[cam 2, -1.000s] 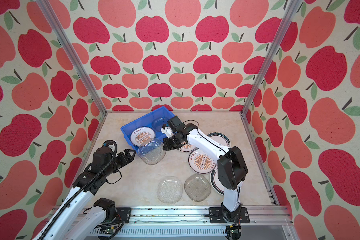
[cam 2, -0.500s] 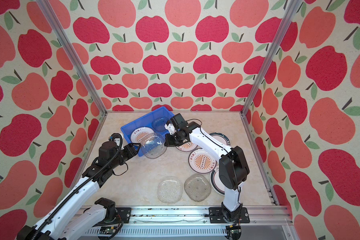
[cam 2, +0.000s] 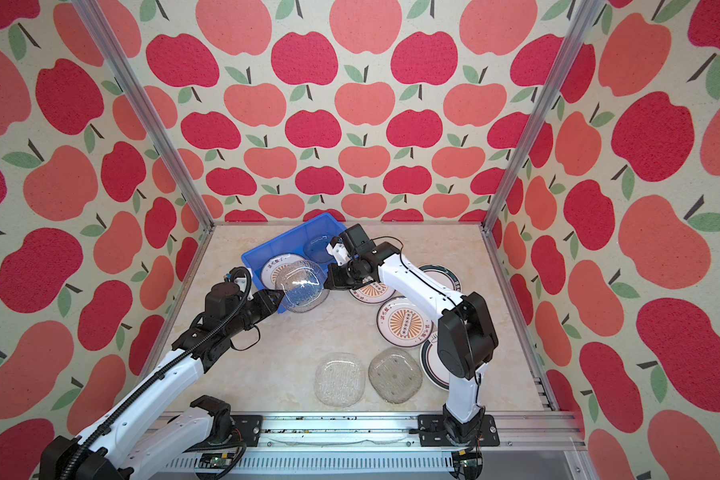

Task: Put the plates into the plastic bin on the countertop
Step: 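Lift the glass plate with the right gripper and carry it over the bin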

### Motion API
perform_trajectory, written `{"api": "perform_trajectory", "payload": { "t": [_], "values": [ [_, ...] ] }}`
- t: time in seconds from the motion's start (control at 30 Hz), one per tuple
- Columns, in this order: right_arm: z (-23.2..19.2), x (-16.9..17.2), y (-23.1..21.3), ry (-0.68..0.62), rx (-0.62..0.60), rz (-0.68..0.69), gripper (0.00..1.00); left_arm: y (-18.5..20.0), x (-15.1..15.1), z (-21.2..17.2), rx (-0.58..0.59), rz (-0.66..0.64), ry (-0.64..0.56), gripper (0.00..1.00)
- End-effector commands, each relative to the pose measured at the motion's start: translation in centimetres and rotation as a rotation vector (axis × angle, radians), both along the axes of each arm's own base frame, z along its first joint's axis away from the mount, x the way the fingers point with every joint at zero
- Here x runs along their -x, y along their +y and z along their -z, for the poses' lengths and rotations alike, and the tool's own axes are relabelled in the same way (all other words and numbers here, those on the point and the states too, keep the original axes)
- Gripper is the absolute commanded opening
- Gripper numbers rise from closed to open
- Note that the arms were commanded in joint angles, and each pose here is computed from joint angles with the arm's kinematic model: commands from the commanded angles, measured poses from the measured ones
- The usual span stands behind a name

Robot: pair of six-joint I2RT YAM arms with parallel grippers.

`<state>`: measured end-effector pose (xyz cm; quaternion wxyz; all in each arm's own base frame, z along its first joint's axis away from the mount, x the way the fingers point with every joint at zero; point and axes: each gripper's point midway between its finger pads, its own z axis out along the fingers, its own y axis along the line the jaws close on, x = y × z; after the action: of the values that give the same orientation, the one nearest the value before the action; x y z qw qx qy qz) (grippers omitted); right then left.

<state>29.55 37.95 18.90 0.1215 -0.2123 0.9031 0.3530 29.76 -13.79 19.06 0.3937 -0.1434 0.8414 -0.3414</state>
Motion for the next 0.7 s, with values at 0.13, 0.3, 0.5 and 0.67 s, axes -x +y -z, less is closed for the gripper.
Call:
{"api": "perform_trajectory", "payload": {
  "t": [0.13,0.3,0.5,0.67],
  "values": [
    [-0.6,-0.7,0.7,-0.004,-0.028,0.005,0.00,0.3,-0.6,0.6,-0.022,-0.015,0.022,0.12],
    [-0.7,-1.0,0.6,-0.017,-0.024,0.014,0.00,0.0,-1.3,0.7,-0.030,-0.012,0.042,0.00],
    [-1.8,-1.7,0.6,-0.065,-0.025,0.021,0.17,0.3,-2.7,-0.1,-0.033,-0.046,0.041,0.00],
    [-4.7,-3.9,-1.3,-0.145,-0.045,0.096,0.44,0.9,-5.5,-1.2,-0.064,-0.084,0.062,0.00]
  ]
}}
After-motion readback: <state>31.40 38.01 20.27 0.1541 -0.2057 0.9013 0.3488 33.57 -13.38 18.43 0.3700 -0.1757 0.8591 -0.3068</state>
